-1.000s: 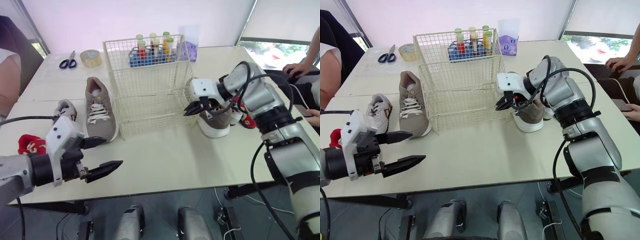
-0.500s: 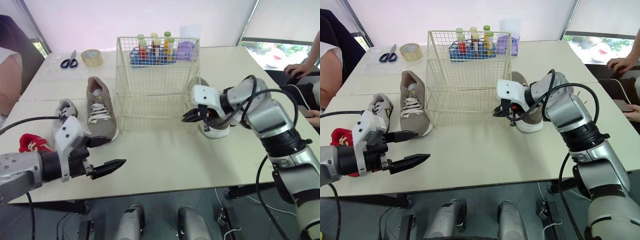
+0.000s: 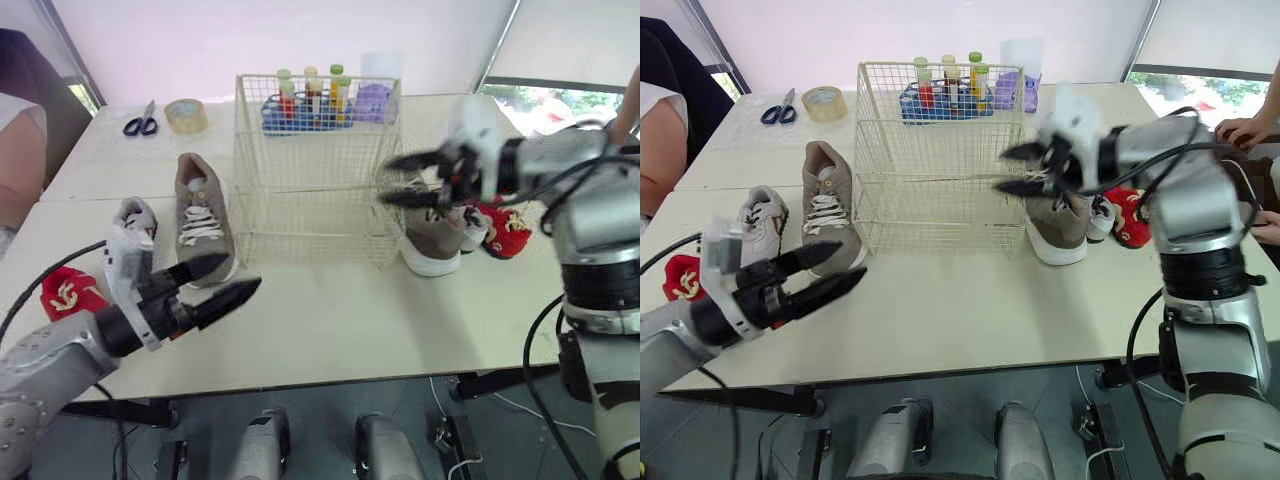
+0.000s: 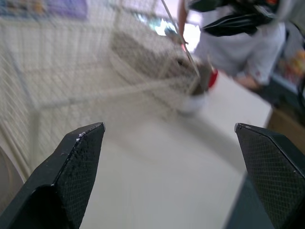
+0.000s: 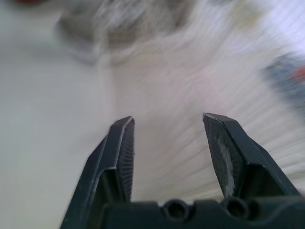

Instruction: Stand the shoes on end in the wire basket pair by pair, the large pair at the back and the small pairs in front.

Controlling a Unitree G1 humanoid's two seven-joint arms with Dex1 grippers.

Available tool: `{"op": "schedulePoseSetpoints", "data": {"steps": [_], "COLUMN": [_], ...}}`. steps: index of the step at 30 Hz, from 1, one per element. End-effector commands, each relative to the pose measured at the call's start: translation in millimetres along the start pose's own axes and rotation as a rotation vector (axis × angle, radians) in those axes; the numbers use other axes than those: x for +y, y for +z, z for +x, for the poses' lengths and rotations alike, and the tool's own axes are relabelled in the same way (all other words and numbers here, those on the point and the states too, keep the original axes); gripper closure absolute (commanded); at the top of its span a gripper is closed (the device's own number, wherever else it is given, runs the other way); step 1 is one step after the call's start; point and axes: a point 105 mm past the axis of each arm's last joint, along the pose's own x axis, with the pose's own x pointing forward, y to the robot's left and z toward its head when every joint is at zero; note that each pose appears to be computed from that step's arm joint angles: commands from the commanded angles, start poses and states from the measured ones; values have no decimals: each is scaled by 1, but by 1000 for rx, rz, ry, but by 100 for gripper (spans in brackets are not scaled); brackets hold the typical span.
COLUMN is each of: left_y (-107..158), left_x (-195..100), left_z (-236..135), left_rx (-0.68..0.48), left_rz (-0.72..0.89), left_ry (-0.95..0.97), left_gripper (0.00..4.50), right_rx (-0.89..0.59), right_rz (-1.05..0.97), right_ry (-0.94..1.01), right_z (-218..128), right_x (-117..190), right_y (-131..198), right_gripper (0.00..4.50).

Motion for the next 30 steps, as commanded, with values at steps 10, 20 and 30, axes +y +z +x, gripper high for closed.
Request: {"op": "schedulePoseSetpoints", "data": {"steps": [10, 20, 30], "left_y": [-35, -43, -48], "left_x": [-23, -22, -25], "left_z": [39, 47, 42], "left_rx": [-69, -82, -59], "left_rz": [12, 64, 87], "left_ry": [85, 171, 190], "left_gripper": [0, 0, 0], "right_rx": [-150, -50, -13], "right_rz": [363, 459, 482], "right_ry": [-748, -718, -637], "right_z": [-85, -64, -31], "right_x": [13, 54, 51], "right_y": [-82, -119, -147], "right_gripper": [4, 4, 4]}}
